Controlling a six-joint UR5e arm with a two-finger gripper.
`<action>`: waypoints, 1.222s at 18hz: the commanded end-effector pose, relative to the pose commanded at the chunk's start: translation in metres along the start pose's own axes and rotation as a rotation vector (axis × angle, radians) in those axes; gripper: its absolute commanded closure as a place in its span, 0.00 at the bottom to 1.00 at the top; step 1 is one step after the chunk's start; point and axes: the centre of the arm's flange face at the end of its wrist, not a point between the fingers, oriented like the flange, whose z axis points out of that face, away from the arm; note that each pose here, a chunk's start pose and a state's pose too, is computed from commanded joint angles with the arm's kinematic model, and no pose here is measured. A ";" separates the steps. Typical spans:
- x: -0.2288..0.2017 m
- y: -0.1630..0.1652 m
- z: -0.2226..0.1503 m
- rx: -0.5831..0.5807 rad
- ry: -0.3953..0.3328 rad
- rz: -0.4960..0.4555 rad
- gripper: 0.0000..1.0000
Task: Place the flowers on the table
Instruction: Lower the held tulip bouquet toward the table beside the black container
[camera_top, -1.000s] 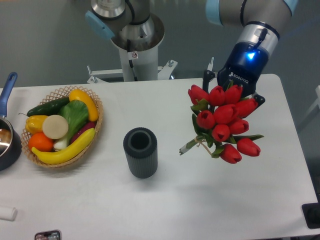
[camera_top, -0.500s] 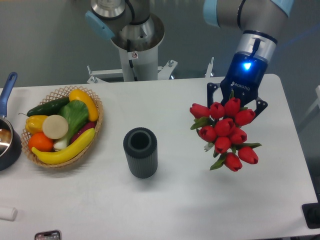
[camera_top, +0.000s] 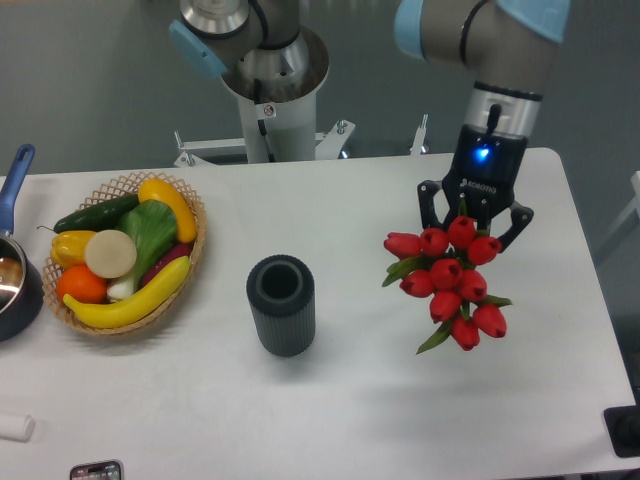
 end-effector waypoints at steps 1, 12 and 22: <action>0.003 -0.001 0.006 -0.030 0.003 0.007 0.56; 0.023 -0.007 0.095 -0.227 0.087 0.077 0.56; 0.001 -0.005 0.152 -0.270 0.121 0.088 0.56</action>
